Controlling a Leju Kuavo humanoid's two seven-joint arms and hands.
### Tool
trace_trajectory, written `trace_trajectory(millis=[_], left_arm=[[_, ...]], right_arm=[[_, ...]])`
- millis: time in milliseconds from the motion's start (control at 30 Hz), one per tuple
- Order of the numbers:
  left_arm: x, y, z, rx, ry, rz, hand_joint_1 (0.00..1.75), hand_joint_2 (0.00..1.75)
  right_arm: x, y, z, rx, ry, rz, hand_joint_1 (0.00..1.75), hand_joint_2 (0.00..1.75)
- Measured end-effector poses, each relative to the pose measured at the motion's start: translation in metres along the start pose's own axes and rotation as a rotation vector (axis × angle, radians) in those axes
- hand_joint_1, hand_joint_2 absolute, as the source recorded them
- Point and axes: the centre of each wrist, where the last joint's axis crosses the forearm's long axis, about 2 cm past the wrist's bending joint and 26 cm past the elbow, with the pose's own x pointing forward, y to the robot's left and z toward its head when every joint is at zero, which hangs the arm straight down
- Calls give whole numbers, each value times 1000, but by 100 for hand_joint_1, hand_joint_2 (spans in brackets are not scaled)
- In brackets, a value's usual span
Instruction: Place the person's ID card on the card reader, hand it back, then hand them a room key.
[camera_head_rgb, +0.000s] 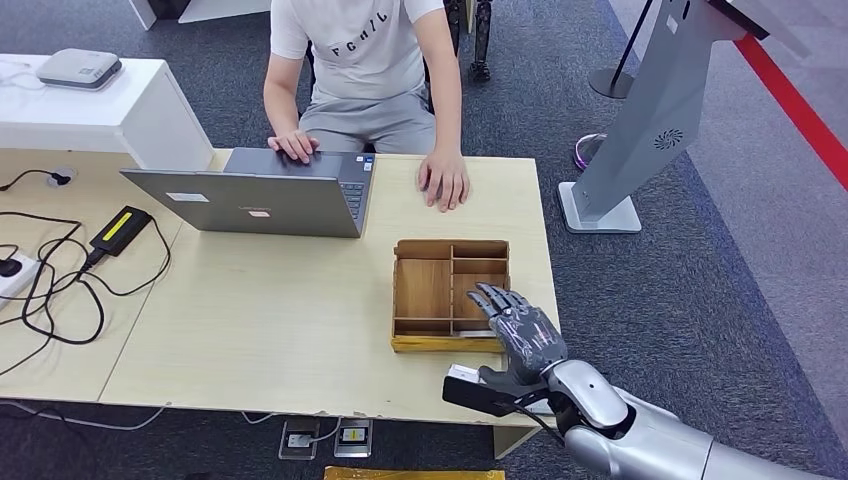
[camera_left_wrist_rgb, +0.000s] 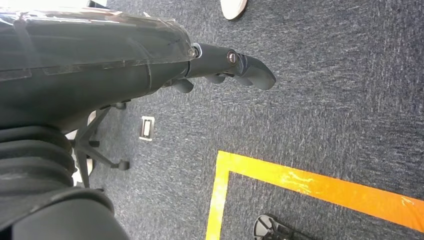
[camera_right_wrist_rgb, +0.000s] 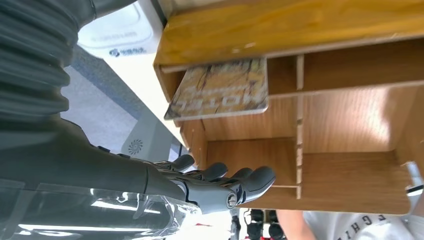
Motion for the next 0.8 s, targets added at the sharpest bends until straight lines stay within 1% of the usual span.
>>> trace_trajectory(millis=[300,800], left_arm=[[0,0,0,2,-2,-15,0,0],[0,0,0,6,17,-22,0,0]], right_arm=[[-13,-12,-6,4,40,6,0,175],[-16,-8,-3,56,60,11,0,175]])
